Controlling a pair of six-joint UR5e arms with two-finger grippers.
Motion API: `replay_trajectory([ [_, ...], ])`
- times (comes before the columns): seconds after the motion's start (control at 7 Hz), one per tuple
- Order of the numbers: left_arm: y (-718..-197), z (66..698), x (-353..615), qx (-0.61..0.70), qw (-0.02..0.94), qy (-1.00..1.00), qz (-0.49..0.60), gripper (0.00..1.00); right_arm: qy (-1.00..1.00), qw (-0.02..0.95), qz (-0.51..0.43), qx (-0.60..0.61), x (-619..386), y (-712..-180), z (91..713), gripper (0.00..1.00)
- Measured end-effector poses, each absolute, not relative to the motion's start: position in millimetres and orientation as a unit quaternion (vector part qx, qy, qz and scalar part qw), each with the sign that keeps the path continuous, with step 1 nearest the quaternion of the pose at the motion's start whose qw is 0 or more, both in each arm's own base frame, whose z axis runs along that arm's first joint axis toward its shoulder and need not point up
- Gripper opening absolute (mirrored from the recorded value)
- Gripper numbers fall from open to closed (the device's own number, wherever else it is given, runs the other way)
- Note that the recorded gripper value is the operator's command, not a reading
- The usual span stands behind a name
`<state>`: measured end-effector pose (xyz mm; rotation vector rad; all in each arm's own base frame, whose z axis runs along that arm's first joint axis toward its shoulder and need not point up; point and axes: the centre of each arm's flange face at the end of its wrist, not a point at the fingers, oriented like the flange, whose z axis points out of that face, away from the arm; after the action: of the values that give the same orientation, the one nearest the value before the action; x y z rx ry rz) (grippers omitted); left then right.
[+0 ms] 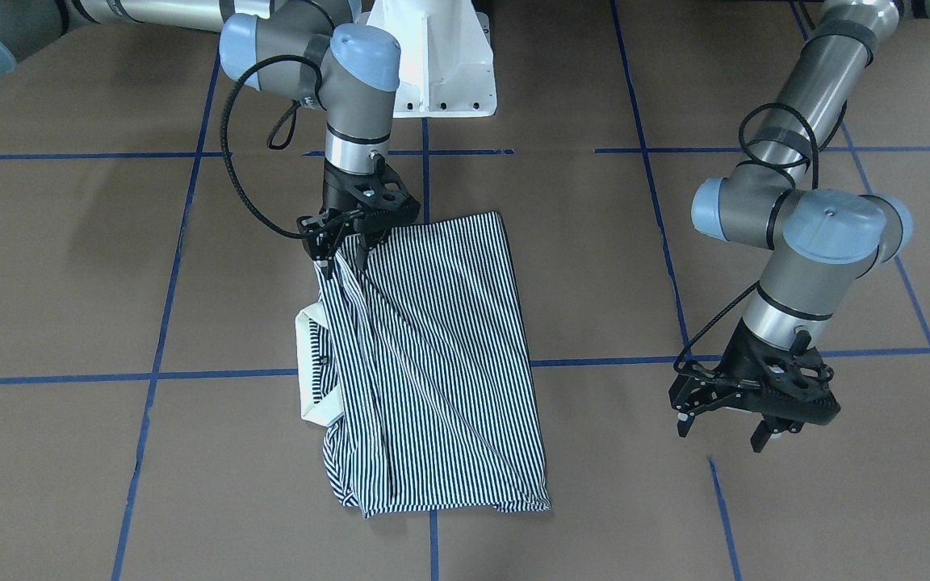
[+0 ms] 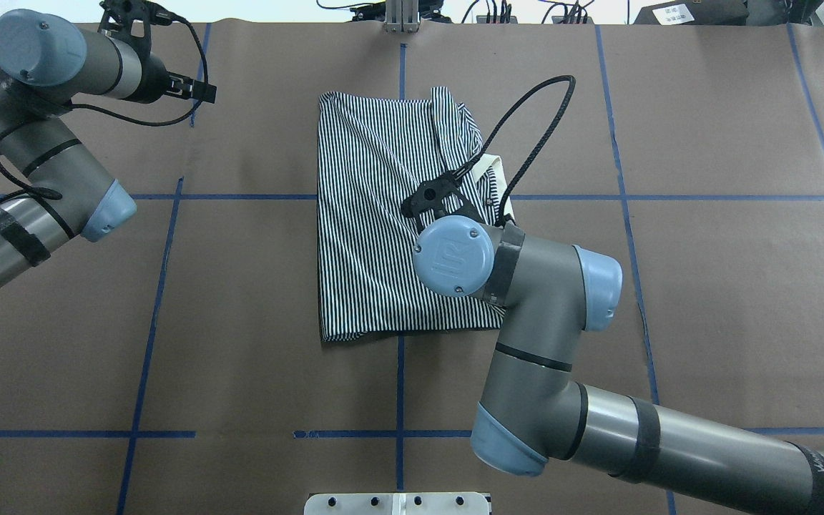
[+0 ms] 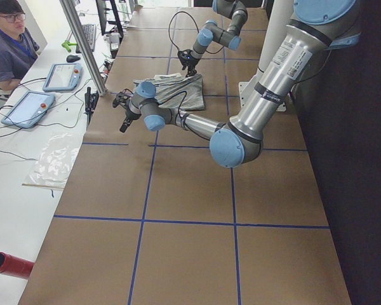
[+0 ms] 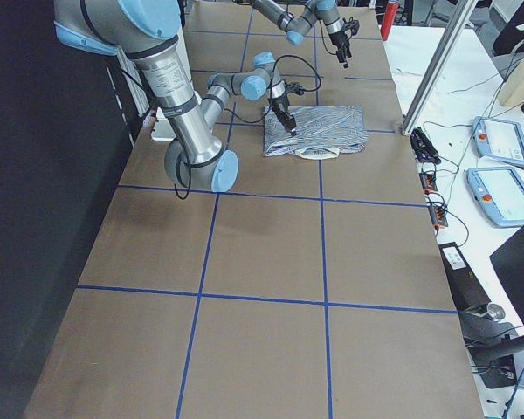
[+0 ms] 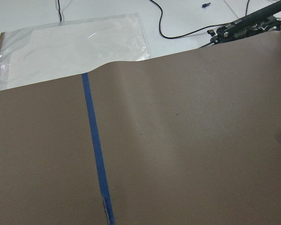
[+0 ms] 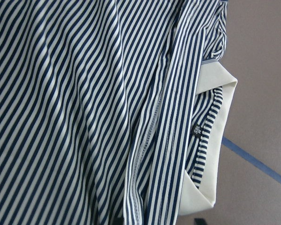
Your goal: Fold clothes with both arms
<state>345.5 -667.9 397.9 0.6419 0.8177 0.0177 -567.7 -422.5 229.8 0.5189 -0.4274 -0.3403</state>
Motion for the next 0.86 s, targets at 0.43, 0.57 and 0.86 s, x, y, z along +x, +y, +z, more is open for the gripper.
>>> replay_trajectory([
  [0.43, -667.9, 397.7, 345.6, 0.307, 0.868, 0.391, 0.008, 1.0, -0.214, 0.928, -0.164, 0.258, -597.0, -441.0, 243.4, 0.44],
  [0.57, -667.9, 397.9, 345.5, 0.307, 0.868, 0.391, 0.008, 1.0, -0.213, 0.928, -0.166, 0.257, -598.8, -441.9, 243.7, 0.34],
  [0.86, -667.7, 398.7, 345.4, 0.306, 0.868, 0.39, 0.008, 1.0, -0.209, 0.929, -0.174, 0.253, -599.7, -441.6, 247.6, 0.0],
])
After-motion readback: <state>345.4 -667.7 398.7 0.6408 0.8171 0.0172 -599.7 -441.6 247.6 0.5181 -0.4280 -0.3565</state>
